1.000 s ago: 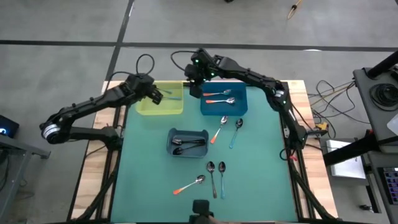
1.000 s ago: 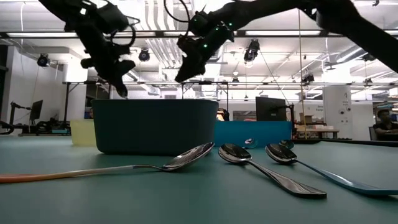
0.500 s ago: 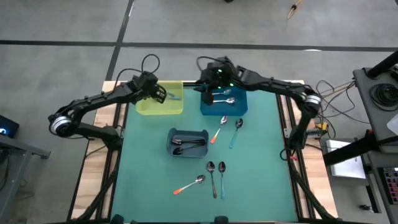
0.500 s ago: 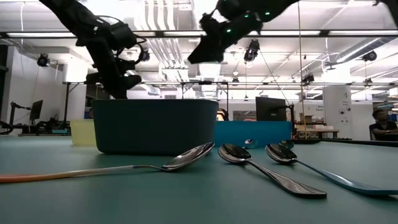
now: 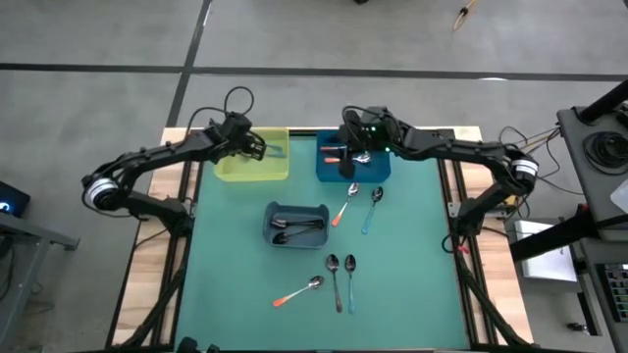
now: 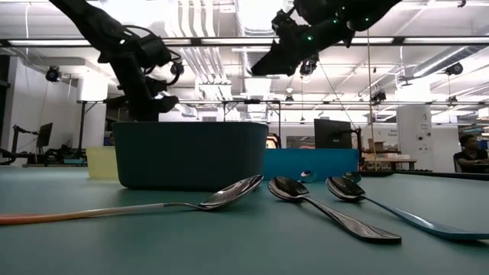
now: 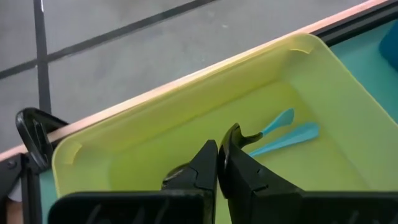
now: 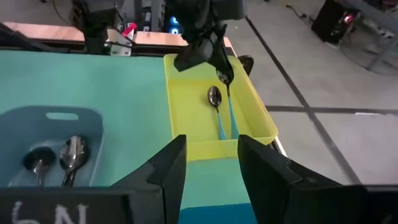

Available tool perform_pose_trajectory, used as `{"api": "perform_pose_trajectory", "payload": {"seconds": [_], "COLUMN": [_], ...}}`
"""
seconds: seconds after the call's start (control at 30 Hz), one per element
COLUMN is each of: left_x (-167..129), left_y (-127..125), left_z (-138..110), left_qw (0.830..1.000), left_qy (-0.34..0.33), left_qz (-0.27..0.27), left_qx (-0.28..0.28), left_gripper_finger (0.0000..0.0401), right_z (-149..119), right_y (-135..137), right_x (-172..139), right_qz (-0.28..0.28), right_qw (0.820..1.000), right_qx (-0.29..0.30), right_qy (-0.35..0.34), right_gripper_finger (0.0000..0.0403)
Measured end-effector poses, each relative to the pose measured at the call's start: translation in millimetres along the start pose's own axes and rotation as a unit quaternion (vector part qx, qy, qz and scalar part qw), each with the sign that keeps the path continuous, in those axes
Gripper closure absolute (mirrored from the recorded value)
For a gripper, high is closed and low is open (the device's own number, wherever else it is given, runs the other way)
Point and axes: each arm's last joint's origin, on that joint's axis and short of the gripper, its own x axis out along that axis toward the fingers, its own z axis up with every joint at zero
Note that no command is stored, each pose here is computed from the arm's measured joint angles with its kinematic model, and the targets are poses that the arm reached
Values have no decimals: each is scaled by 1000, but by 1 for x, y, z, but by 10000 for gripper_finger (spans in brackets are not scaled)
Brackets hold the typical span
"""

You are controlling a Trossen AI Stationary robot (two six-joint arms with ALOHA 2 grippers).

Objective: Sort silverware by color (type)
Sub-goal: Put the blue spoon into the green bin, then put the orange spoon into the blue bin

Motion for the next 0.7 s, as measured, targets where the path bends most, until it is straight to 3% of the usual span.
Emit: {"api": "perform_pose_trajectory", "payload": {"seconds": [0.27, 0.7], "left_x": [6, 9], "left_y": [-1, 6], "left_z": [-2, -1], "left_qw": [999, 998], "left_qy": [10, 13], "left_qz": [6, 20], "left_qx": [-30, -63], "left_gripper_finger": [399, 348], "right_z": [-15, -17], "right_y": [4, 4], "right_x": [1, -1], "right_qz": [6, 6], "right_qw": [1000, 999], "right_qx": [-15, -29], "right_qy": [21, 22], "right_gripper_finger": [266, 266]}}
